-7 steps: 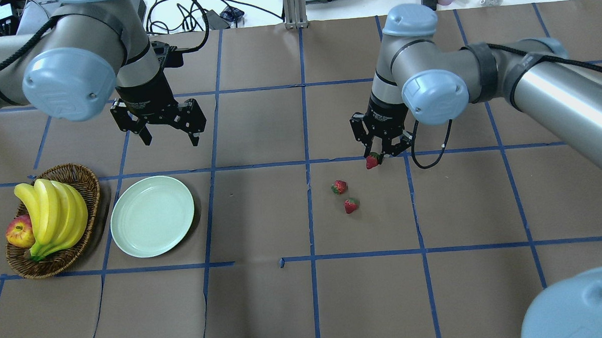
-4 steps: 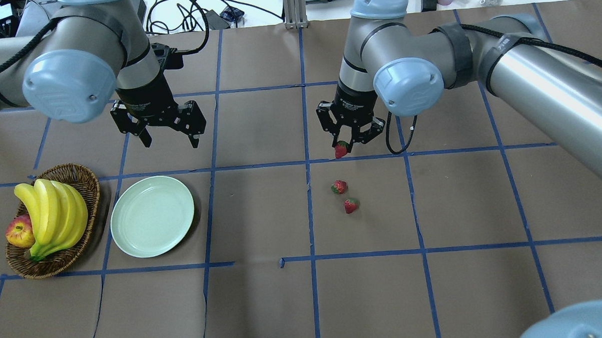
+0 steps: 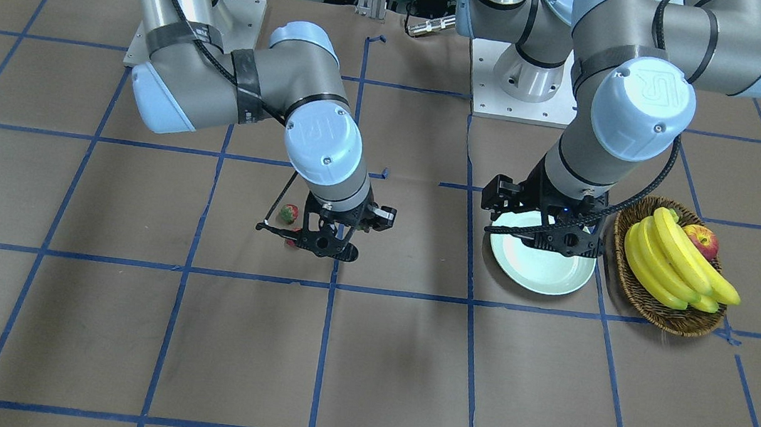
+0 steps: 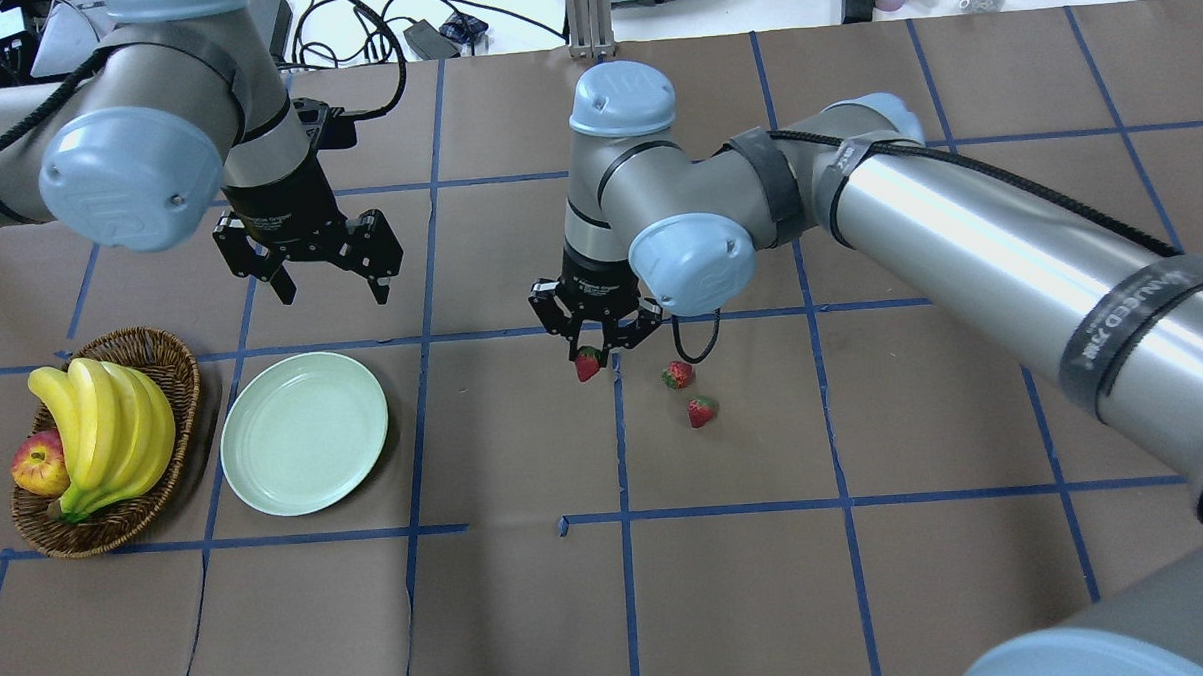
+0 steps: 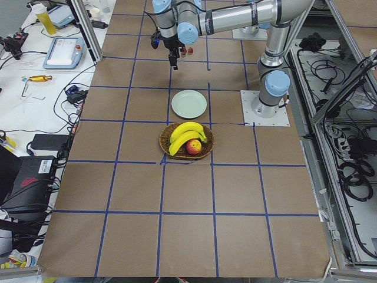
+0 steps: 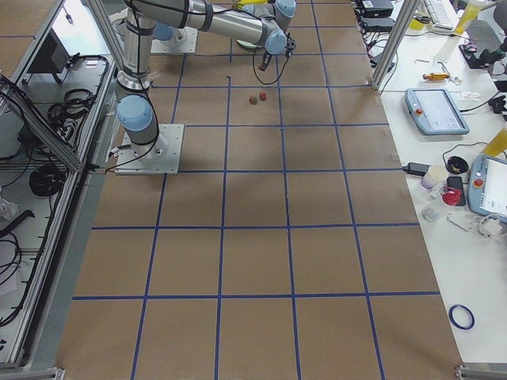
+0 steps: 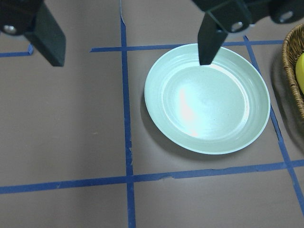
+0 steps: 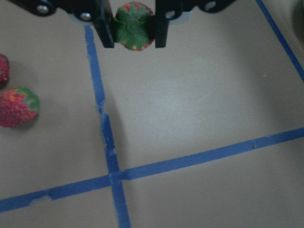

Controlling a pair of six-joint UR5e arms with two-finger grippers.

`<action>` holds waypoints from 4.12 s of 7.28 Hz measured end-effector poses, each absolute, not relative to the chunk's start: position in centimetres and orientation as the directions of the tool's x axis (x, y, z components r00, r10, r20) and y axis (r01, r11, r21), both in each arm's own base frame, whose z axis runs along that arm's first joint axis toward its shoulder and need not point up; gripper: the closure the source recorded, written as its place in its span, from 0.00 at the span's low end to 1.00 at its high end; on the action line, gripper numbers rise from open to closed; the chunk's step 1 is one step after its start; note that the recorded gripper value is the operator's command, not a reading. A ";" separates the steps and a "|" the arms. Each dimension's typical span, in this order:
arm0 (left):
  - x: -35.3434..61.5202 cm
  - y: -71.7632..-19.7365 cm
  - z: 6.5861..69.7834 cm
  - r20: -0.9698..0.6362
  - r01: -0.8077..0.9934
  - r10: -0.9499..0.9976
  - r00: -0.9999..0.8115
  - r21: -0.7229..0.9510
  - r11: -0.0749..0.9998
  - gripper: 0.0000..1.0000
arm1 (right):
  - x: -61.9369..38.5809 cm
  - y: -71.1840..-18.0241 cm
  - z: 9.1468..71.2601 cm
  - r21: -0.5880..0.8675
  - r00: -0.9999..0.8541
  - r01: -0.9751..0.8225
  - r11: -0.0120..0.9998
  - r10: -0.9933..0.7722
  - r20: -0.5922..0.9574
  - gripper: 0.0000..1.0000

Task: Collect all strawberries into plate
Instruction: 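Carry the strawberry toward the plate and release it on the table, then move the right gripper back over the remaining two strawberries, then grasp a second strawberry with the right gripper and lift it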

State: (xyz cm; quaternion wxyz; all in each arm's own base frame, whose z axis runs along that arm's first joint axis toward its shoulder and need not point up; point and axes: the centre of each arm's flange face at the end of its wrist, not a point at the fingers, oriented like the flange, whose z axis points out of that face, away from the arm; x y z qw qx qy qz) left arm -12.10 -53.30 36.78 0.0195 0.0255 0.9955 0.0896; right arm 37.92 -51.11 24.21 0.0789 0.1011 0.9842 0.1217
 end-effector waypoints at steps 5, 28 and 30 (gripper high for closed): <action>-11.7 -53.4 36.7 -0.030 0.056 0.062 -0.998 0.182 0.982 0.00 | 39.3 -50.3 19.5 0.311 -0.972 0.115 0.943 0.172 -0.160 0.26; -12.8 -52.6 34.9 -0.019 0.073 0.079 -0.997 0.216 0.974 0.00 | 27.8 -52.3 17.5 0.265 -0.964 -0.250 0.931 -0.213 -0.159 0.70; -12.9 -52.5 34.9 -0.020 0.066 0.072 -0.997 0.215 0.974 0.00 | 27.9 -52.3 17.2 0.271 -0.965 -0.244 0.931 -0.207 -0.158 1.00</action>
